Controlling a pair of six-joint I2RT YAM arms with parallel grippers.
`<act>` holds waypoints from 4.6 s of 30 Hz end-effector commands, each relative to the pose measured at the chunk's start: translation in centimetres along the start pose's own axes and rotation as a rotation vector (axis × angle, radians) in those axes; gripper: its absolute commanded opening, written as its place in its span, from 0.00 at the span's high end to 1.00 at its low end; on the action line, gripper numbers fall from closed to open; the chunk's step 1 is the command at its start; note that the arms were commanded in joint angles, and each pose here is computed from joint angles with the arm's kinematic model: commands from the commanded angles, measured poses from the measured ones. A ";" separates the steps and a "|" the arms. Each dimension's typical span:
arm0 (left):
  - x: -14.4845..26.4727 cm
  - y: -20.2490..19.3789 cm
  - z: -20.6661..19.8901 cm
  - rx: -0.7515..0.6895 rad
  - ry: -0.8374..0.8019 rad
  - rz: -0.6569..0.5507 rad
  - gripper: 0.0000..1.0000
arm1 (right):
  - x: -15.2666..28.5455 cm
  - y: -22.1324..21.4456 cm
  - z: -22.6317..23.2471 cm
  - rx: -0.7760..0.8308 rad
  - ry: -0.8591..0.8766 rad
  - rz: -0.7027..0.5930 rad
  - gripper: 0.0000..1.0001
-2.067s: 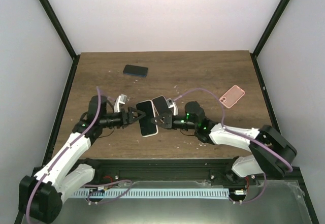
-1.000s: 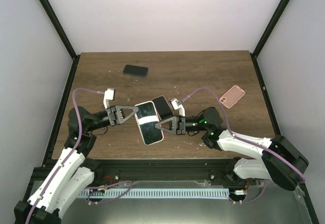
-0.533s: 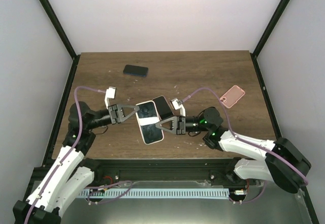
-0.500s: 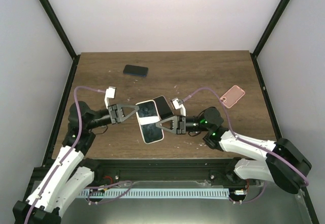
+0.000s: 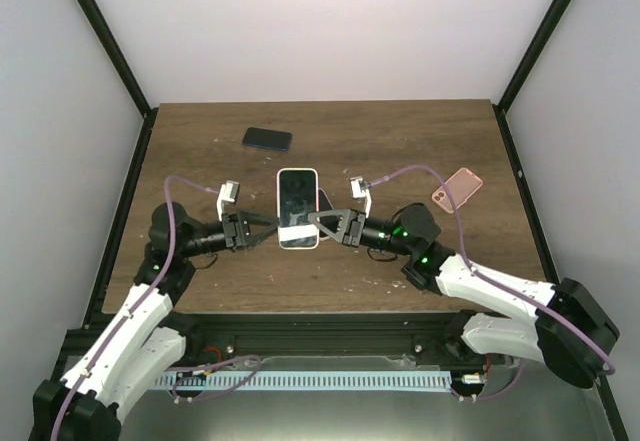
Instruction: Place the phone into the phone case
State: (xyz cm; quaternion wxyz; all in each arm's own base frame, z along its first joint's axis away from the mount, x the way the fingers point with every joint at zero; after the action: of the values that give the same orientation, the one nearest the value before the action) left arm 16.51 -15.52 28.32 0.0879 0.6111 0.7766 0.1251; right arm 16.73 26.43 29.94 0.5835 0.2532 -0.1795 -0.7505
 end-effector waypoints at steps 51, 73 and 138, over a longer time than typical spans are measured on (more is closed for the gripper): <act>-1.1 -0.1 3.2 0.125 0.062 0.070 0.63 | -0.7 2.7 -1.6 -0.059 -0.084 -0.196 0.95; -0.9 0.1 5.2 0.106 0.225 0.057 0.73 | -0.8 0.9 -4.3 -0.066 -0.184 -0.111 0.95; -0.7 2.5 11.8 0.099 0.653 -0.013 0.48 | 4.1 -0.5 -23.2 0.096 -1.039 0.373 0.86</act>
State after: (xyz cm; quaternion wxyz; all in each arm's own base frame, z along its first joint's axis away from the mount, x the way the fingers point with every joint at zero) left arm 22.10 -14.29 17.33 -0.2155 0.5370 0.7677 0.2754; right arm 28.88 23.57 11.82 0.5303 -0.1331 -0.5012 -0.6707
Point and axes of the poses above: each gripper's point midway between its finger pads, its own x axis back along the fingers, its own z axis along the line the jaws close on, y = z × x, the point moved 6 cm from there along x, back along the fingers, and after that the axes turned 4 degrees about x, right-handed, at the moved point
